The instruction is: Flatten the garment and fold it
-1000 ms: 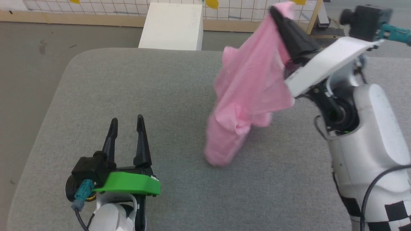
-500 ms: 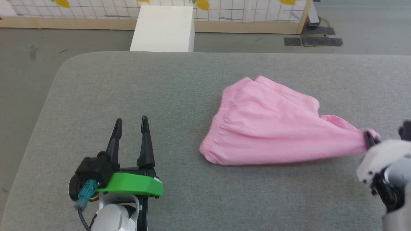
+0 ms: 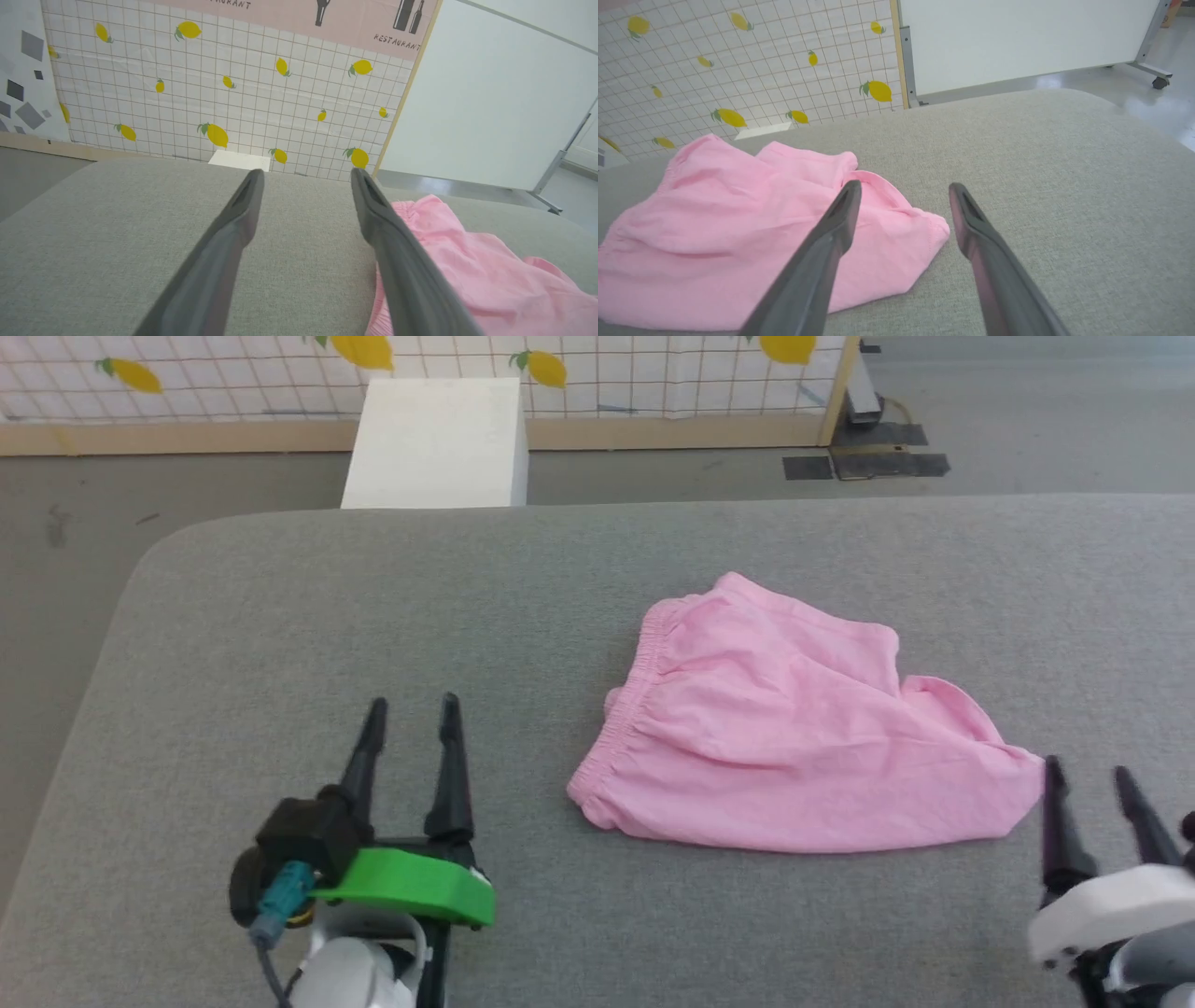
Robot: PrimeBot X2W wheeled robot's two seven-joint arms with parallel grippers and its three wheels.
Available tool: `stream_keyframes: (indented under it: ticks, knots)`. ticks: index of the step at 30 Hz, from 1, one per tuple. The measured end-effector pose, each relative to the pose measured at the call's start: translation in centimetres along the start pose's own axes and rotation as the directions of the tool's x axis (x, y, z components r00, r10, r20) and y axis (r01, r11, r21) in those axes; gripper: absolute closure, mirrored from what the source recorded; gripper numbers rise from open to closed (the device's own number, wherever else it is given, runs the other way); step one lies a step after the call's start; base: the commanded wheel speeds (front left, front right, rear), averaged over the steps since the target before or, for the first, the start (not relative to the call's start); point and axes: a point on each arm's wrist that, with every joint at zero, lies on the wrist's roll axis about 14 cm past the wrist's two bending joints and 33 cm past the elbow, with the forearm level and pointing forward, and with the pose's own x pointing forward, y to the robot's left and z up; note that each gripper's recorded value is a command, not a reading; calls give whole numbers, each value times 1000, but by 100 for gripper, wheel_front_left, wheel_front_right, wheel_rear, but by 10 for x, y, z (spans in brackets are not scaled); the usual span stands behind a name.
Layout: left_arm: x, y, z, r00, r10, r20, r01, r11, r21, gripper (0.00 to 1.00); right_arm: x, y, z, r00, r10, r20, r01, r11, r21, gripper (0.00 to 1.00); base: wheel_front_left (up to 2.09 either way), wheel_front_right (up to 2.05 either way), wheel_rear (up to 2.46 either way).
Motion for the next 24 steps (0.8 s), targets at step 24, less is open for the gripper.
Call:
stream_keyframes:
  ticks: [24]
  knots:
    - [48,-97,-157,639,-262,-723,321,945,-59,0,-6,28,-17,997,71,4,-71,995,67,0,0,0,0]
